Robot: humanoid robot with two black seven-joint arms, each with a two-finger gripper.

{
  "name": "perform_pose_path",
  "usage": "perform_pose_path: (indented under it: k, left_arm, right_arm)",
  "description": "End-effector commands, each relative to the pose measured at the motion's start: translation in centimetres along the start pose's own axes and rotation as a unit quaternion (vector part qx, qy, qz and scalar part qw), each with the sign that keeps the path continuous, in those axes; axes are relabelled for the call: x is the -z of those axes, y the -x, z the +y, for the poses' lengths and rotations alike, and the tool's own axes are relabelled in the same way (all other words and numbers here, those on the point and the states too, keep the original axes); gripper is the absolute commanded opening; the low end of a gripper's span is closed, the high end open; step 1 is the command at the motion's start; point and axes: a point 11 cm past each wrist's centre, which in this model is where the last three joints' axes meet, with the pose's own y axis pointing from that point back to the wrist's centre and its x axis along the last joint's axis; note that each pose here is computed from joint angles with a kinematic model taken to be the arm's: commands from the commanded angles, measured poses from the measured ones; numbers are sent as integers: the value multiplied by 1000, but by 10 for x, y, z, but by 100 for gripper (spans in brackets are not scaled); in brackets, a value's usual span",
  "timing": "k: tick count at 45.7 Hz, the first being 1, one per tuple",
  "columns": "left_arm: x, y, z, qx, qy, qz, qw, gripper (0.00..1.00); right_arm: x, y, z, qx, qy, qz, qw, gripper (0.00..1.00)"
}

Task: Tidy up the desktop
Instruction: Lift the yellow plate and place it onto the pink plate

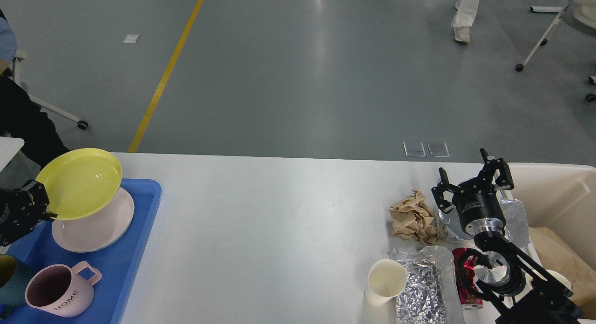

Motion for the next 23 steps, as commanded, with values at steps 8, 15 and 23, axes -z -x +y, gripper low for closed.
perform_pose_path:
  k: [8, 15, 23]
  left_arm:
    - [0, -1, -9, -20, -6, -9, 1000, 0]
    - [27, 1, -21, -37, -46, -18, 998, 0]
    - [30, 4, -24, -35, -58, -22, 997, 0]
  right_arm:
    - [0, 1, 0, 0, 0, 0, 1000, 100]
    - [0, 0, 0, 0, 0, 0, 1000, 100]
    - [0, 1, 0, 1, 0, 0, 1000, 100]
